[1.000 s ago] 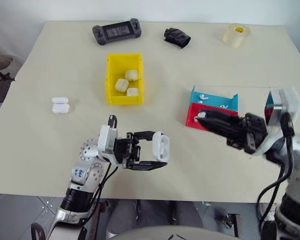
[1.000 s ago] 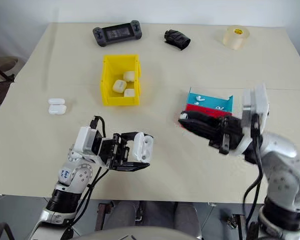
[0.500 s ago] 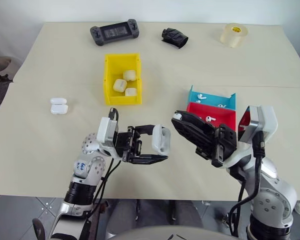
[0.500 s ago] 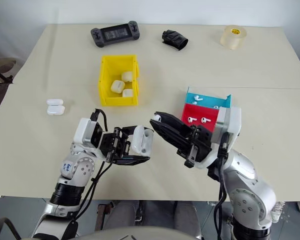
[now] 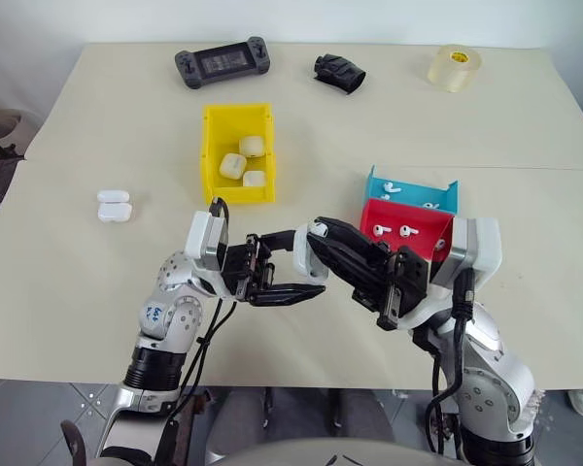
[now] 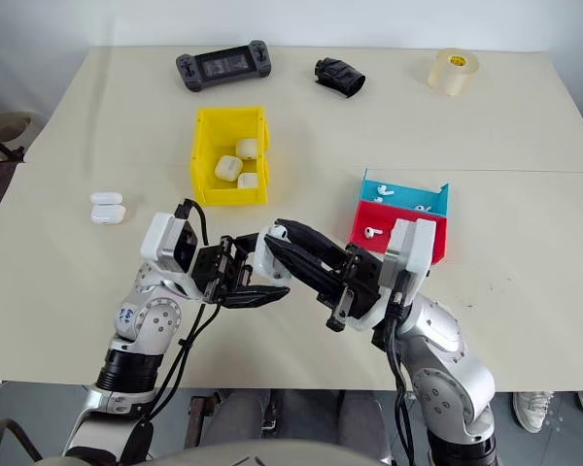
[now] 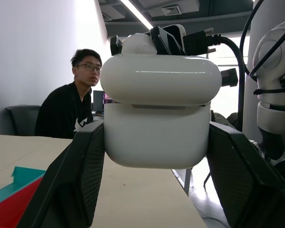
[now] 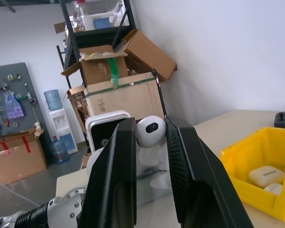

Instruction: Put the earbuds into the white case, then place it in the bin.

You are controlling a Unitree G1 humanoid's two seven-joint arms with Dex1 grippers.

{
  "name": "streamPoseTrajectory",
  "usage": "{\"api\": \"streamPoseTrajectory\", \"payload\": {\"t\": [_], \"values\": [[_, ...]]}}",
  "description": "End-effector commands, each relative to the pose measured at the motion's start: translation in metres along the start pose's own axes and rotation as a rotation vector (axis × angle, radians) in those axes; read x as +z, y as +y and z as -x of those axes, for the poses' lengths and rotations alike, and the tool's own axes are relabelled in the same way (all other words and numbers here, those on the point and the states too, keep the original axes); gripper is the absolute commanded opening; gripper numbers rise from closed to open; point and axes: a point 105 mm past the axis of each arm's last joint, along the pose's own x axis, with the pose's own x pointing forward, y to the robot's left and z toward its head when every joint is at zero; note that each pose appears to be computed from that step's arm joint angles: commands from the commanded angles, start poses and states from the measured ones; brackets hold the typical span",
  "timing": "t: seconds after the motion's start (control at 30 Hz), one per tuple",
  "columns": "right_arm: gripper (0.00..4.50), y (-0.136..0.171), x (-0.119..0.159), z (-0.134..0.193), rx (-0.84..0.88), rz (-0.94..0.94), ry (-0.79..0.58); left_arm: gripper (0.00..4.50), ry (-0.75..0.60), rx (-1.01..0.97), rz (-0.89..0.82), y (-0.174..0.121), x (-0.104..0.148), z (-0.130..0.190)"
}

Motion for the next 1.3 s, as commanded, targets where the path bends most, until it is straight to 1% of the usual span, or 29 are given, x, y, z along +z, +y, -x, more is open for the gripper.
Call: {"api": "streamPoseTrajectory", "payload": {"t": [0.03, 0.27, 0.57, 0.7, 0.9, 1.1, 1.13, 1.2, 1.3], "values": [[0.54, 0.003, 0.000, 0.002, 0.010, 0.012, -0.018, 2.80, -0.032, -0.019, -0.024, 0.001, 0.009, -0.005], [0.54, -0.007, -0.007, 0.008, -0.035, 0.011, -0.023, 2.80, -0.042, -0.026, -0.035, 0.004, 0.012, -0.008], [0.54, -0.009, -0.015, 0.020, -0.063, 0.007, -0.004, 2.80, -0.056, 0.001, -0.046, 0.007, 0.016, -0.007], [0.54, -0.008, -0.016, 0.025, -0.041, 0.029, 0.039, 2.80, -0.052, -0.002, -0.045, 0.005, 0.015, -0.005], [0.54, -0.013, -0.014, 0.021, -0.011, 0.056, 0.090, 2.80, -0.030, -0.028, -0.045, 0.001, 0.010, -0.004], [0.54, -0.010, -0.017, 0.022, 0.011, -0.005, 0.135, 2.80, -0.016, -0.039, -0.051, -0.001, 0.005, -0.002], [1.22, -0.011, -0.015, 0.022, 0.008, -0.001, 0.132, 2.80, -0.017, -0.038, -0.051, -0.001, 0.005, -0.002], [1.71, -0.009, -0.014, 0.023, 0.023, -0.008, 0.144, 2.80, -0.019, -0.035, -0.050, -0.002, 0.004, -0.001], [2.72, -0.012, -0.008, 0.025, 0.011, 0.033, 0.149, 2.80, -0.019, -0.030, -0.052, -0.002, 0.003, 0.000]]}}
